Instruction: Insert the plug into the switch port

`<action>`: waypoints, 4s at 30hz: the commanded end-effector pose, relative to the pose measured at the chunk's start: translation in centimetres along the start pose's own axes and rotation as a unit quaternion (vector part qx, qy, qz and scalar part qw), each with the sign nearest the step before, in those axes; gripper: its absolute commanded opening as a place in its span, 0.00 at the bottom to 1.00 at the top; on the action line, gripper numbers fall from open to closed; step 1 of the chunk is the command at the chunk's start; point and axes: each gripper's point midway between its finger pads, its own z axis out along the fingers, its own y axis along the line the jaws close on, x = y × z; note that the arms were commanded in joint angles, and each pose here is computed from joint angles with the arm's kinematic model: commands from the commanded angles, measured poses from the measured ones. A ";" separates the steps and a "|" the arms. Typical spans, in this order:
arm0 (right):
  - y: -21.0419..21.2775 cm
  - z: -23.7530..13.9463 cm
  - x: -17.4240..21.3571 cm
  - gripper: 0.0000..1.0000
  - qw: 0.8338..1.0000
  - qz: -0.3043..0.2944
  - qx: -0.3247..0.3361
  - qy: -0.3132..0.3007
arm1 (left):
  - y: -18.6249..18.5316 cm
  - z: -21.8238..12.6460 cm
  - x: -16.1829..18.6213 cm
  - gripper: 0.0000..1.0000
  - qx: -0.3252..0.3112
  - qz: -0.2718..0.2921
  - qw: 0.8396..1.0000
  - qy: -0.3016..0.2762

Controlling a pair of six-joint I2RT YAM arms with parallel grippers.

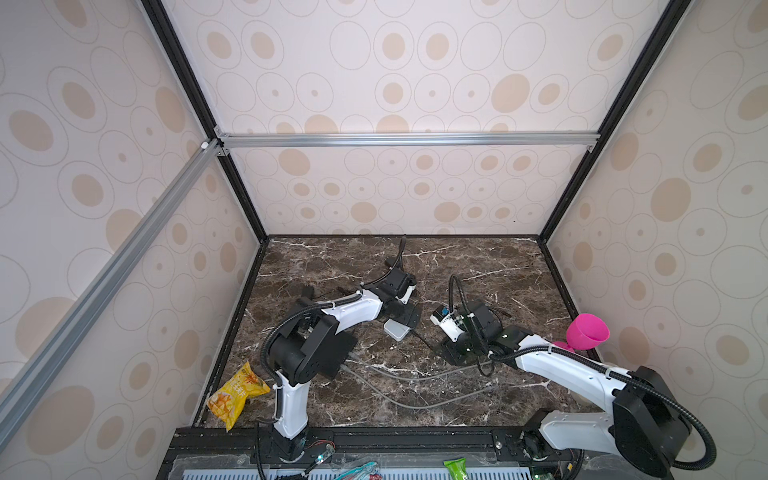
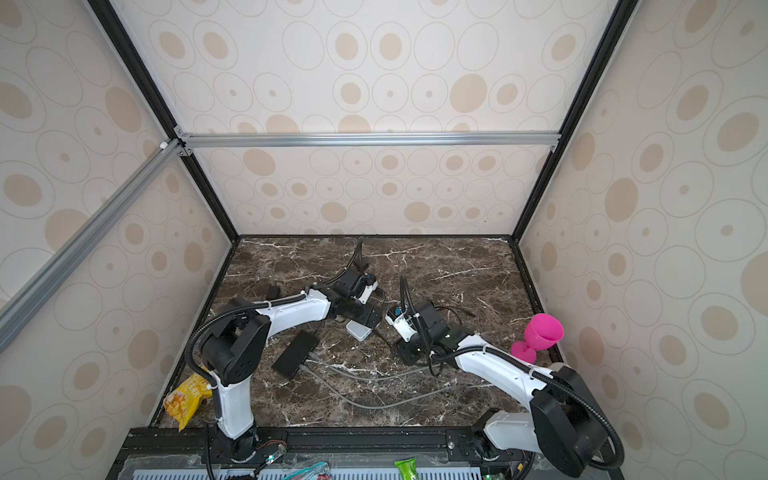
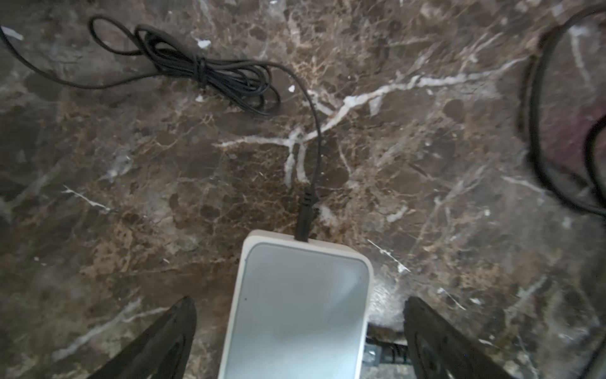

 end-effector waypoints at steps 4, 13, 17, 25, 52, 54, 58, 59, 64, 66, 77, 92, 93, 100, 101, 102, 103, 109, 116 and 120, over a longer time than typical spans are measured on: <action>0.8 1.9 0.2 0.42 0.997 0.044 -0.039 0.040 | 0.3 0.8 0.8 0.95 -0.013 0.040 0.998 0.040; 0.5 3.0 1.7 0.41 0.996 0.067 -0.037 0.041 | 0.0 2.4 2.4 0.88 0.001 0.046 0.997 0.061; 0.5 3.3 2.4 0.41 0.996 0.073 -0.037 0.047 | -1.0 1.5 1.5 0.90 0.027 0.036 0.998 0.035; 0.5 3.6 2.6 0.40 0.995 0.074 -0.038 0.050 | -2.1 -0.1 0.0 0.96 0.055 0.031 0.998 0.010; 0.0 3.0 3.5 0.39 0.996 0.067 -0.018 0.047 | -2.6 1.8 1.7 0.90 0.024 0.053 0.997 0.048; -0.1 3.1 3.7 0.39 0.996 0.068 -0.016 0.049 | -2.6 1.9 1.7 0.87 0.022 0.054 0.997 0.049; -0.5 3.4 4.2 0.39 0.996 0.071 -0.007 0.055 | -2.3 2.0 1.7 0.82 0.015 0.055 0.997 0.049; -0.6 3.5 4.3 0.39 0.996 0.072 -0.002 0.056 | -2.3 2.0 1.7 0.80 0.013 0.055 0.997 0.050; -0.7 3.9 4.7 0.40 0.995 0.074 -0.002 0.065 | -1.7 2.2 1.7 0.73 0.000 0.059 0.997 0.055; -0.7 4.0 4.8 0.39 0.995 0.073 -0.003 0.067 | -1.6 2.2 1.6 0.72 -0.003 0.059 0.997 0.056; -0.6 4.0 4.5 0.11 0.996 0.068 -0.003 0.063 | 0.9 1.8 1.7 0.71 -0.038 0.067 0.995 0.063; -1.6 2.9 1.8 0.35 0.996 0.072 0.030 0.044 | 2.3 2.0 1.6 0.71 -0.057 0.051 0.995 0.063; -1.7 2.4 1.0 0.37 0.996 0.072 0.035 0.034 | 2.4 2.0 1.3 0.71 -0.057 0.046 0.995 0.061; -4.6 -3.9 -3.3 0.38 0.982 0.104 0.142 -0.072 | 4.0 2.7 0.3 0.72 -0.070 -0.007 0.996 0.053; -5.4 -5.1 -3.3 0.38 0.975 0.116 0.171 -0.086 | 4.2 2.8 0.1 0.73 -0.066 -0.015 0.997 0.048; -6.1 -6.1 -3.1 0.37 0.968 0.130 0.194 -0.097 | 4.3 2.9 -0.1 0.73 -0.062 -0.022 0.997 0.044; -6.7 -7.3 -2.9 0.35 0.960 0.143 0.213 -0.109 | 4.5 3.0 -0.3 0.73 -0.057 -0.029 0.997 0.040; -8.9 -11.7 -0.2 0.32 0.928 0.231 0.241 -0.168 | 4.0 3.1 -1.3 0.74 -0.029 -0.055 0.998 0.019; -9.3 -15.2 2.7 0.27 0.906 0.256 0.275 -0.194 | 2.6 1.2 -3.2 0.85 0.001 -0.062 0.998 -0.018; -9.4 -17.0 3.8 0.27 0.895 0.265 0.291 -0.209 | 1.7 -1.1 -4.6 0.98 0.005 -0.057 0.997 -0.045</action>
